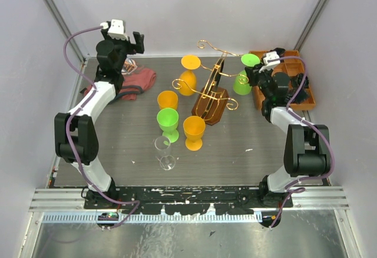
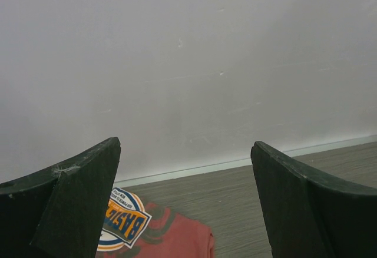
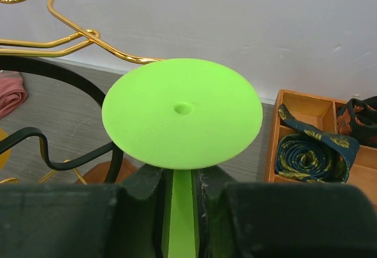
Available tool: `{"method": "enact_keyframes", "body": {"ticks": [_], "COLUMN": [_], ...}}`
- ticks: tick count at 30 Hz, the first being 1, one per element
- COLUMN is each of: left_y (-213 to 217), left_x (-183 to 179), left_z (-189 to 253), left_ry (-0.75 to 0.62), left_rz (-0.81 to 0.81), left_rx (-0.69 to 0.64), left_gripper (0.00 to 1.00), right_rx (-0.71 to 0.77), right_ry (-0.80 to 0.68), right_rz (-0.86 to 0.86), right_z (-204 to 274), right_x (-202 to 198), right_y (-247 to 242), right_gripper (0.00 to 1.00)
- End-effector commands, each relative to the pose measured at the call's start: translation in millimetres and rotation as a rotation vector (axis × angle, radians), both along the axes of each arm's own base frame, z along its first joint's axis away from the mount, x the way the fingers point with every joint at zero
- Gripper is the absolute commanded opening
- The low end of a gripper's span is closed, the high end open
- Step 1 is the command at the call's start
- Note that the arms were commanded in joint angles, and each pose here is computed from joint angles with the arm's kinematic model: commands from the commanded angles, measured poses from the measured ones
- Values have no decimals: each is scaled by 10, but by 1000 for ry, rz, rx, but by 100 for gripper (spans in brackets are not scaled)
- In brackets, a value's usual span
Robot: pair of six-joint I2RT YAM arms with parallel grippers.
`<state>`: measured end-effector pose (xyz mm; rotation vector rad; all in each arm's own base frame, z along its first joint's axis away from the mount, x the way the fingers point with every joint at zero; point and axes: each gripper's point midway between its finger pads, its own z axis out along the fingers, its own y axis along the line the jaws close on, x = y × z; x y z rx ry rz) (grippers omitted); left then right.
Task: Place the wine glass upside down on the wine glass rack
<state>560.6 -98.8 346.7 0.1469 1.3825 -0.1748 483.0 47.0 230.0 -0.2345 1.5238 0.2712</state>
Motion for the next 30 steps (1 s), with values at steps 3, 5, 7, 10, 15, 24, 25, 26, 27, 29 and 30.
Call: {"method": "enact_keyframes", "body": {"ticks": [3,5,7,10,15,24,25,26,27,29,30], "left_y": [61,70,68,62,23,-90,-94,-101,-109,-141,-155], "left_x": [-170,-209,-235,-267,-291,-398,-406,-417,-430,-455,-468], "left_z": [177,203,208,207,190,231,236,238,248,231,228], "left_ry": [-38,-44,-44,-35,31,70,74,80,84,104,112], "left_rz": [8,8,6,-1,-22,-95,-98,-102,-108,-127,-137], "left_rx": [-27,-27,-25,-24,-21,-7,-8,-7,-7,-2,0], "left_gripper": [100,99,98,98,98,98,98,98,98,98,98], "right_rx": [-7,-9,-15,-26,-42,-57,-56,-55,-56,-60,-64], "right_ry": [-65,-56,-50,-47,-46,-37,-35,-29,-24,-8,-1], "right_rz": [34,29,23,16,-4,-98,-109,-118,-124,-135,-136], "right_z": [326,315,295,270,248,215,209,197,192,179,181], "right_x": [-21,-32,-57,-109,-196,-401,-431,-462,-491,-552,-581], "right_y": [83,73,62,47,10,-254,-290,-322,-347,-390,-396], "right_gripper": [1,8,20,38,49,58,59,59,59,59,60]}}
